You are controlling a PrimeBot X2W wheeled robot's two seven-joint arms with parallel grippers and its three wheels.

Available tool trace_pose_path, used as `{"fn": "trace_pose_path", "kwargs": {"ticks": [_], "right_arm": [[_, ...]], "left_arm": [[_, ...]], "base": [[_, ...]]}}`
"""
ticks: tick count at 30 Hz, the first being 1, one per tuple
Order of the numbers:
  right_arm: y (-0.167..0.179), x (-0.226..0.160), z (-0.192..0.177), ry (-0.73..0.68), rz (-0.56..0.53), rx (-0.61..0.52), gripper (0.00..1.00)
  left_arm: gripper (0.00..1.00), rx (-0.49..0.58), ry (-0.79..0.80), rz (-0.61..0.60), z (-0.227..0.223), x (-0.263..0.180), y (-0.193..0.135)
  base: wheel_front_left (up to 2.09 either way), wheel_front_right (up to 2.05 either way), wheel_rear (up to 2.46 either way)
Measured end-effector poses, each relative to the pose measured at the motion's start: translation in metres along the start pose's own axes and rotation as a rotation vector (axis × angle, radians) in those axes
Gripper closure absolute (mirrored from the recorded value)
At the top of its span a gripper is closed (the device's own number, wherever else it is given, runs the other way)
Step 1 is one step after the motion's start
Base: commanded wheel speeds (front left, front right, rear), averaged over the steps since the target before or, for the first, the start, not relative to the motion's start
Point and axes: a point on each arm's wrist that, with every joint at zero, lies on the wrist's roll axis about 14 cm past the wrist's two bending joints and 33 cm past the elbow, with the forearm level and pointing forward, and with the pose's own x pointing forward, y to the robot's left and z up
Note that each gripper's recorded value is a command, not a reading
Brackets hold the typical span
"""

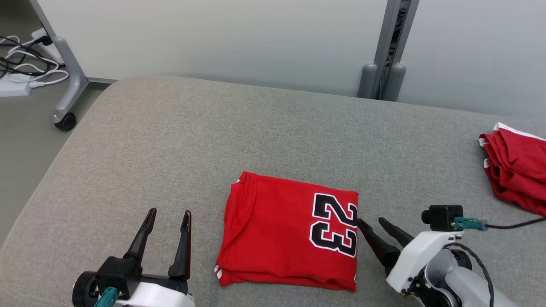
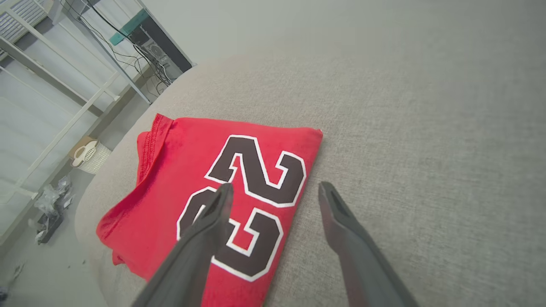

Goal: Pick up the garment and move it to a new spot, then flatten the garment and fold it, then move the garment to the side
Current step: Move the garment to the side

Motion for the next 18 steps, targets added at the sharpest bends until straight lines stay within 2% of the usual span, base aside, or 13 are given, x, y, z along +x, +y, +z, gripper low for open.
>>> {"fn": "trace_pose_path", "kwargs": {"ticks": [8,18], "right_arm": [[-0.002,0.008,-0.012,0.224,0.007,0.143,0.00],[-0.008,0.024,-0.027,0.397,-0.002,0.184,0.00]], "left_arm": [[0.00,0.002,0.005,0.000,-0.001,0.002,0.000],[0.00,-0.002,0.017,0.032,-0.004,0.000,0.008]], "base": [[0.00,0.00,0.00],[0.00,0.00,0.00]]}}
